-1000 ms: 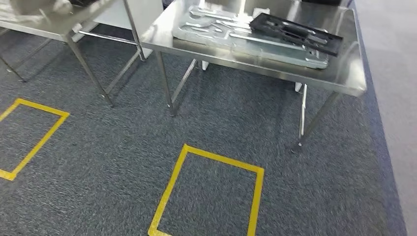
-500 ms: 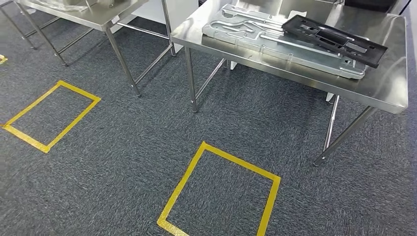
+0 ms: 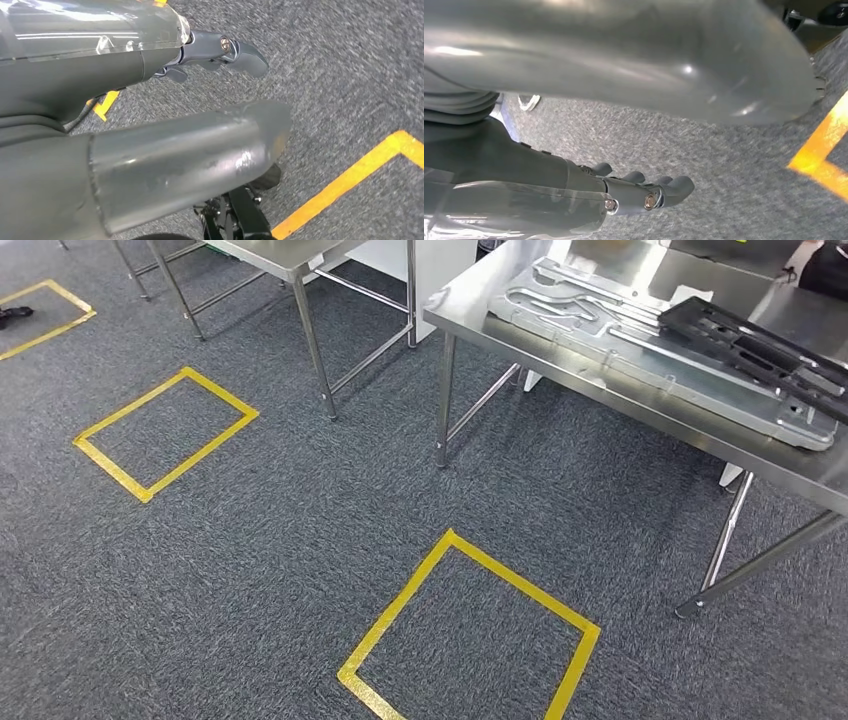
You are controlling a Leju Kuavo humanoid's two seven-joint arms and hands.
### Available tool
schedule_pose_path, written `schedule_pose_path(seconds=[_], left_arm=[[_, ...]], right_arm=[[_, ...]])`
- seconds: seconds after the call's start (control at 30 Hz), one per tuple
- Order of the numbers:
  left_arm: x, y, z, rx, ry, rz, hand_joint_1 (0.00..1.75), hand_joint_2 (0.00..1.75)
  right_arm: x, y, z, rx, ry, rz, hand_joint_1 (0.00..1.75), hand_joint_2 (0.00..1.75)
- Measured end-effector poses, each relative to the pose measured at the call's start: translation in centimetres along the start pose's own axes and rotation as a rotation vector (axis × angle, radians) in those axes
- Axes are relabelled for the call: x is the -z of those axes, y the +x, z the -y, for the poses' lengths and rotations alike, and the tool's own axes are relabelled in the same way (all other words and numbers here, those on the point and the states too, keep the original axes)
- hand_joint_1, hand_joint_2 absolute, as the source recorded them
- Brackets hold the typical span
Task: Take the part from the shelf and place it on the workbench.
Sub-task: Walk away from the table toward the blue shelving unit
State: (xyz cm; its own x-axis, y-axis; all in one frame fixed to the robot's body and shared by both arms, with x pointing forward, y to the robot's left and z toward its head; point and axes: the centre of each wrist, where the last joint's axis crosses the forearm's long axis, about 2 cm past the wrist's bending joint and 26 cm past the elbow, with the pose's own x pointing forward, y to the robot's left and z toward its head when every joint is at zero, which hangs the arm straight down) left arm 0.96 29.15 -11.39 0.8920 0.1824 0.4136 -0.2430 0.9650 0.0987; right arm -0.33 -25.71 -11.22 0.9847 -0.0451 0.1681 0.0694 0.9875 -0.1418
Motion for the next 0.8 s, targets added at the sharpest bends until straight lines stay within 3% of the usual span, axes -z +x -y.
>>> schedule_pose_path(seconds=[0.8], left_arm=[[-0.14,-0.14,0.48,0.010,-0.002,-0.014,0.00,0.00]], right_arm=[[0.04,-0.51,0.71,-0.039,-0.021,-0.009,0.00,0.00]])
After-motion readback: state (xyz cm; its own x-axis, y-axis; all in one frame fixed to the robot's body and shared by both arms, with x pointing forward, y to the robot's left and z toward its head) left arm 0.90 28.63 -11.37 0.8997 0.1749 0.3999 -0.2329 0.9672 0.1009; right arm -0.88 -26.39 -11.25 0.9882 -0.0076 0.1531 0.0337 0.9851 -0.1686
